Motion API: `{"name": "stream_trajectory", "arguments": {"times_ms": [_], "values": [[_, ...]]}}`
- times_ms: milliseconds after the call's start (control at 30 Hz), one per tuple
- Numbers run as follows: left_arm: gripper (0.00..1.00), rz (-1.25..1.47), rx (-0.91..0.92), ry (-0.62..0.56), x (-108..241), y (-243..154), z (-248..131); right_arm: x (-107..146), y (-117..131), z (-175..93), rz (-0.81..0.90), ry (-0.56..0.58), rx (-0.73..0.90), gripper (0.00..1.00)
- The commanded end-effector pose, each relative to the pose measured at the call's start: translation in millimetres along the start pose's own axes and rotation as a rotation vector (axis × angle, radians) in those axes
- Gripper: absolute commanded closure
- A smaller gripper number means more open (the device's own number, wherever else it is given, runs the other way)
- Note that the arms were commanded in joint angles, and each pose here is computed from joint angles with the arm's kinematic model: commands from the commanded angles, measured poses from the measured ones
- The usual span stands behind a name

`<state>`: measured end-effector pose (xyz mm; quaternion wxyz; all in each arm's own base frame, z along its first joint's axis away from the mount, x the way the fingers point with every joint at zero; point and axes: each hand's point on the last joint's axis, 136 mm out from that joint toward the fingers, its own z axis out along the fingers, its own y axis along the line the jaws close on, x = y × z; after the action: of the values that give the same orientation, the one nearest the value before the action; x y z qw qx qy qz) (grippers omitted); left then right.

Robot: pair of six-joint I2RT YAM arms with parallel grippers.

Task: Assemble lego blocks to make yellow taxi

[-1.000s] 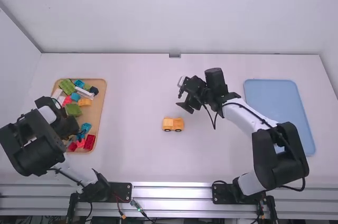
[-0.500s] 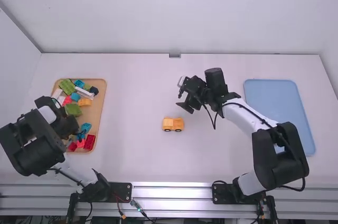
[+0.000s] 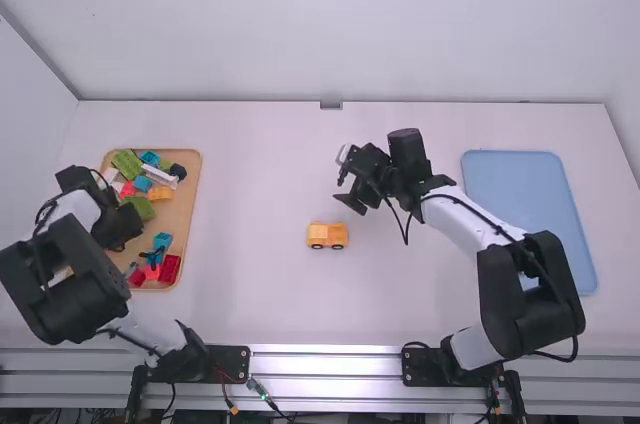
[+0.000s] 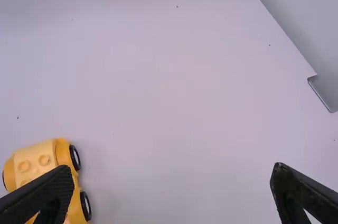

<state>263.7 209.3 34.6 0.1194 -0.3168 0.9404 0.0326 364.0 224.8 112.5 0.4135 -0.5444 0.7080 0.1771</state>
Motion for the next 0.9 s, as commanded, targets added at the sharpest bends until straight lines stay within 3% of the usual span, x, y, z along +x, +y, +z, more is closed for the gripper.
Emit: {"name": "stream_trajectory", "arguments": {"times_ms": [0, 267, 367, 600, 700, 867], "values": [[0.95, 0.065, 0.097, -0.094, -15, -29, -29, -16, -6, -5, -0.021, -0.036, 0.014, 0.01], [0.96, 0.379, 0.329, -0.304, -13, -124, -84, -38, 4, -8, 0.026, -0.151, -0.06, 0.01], [0.92, 0.578, 0.524, -0.391, 8, -189, -109, -53, 6, -16, 0.049, -0.248, -0.118, 0.01], [0.98, 0.842, 0.828, -0.419, 54, -273, -136, -75, 4, -27, 0.13, -0.463, -0.281, 0.01], [0.98, 0.957, 0.985, -0.436, 72, -307, -145, -80, 13, -36, 0.12, -0.594, -0.455, 0.01], [0.96, 1.104, 1.187, -0.467, 94, -334, -154, -85, 19, -42, 0.158, -0.643, -0.599, 0.01]]}}
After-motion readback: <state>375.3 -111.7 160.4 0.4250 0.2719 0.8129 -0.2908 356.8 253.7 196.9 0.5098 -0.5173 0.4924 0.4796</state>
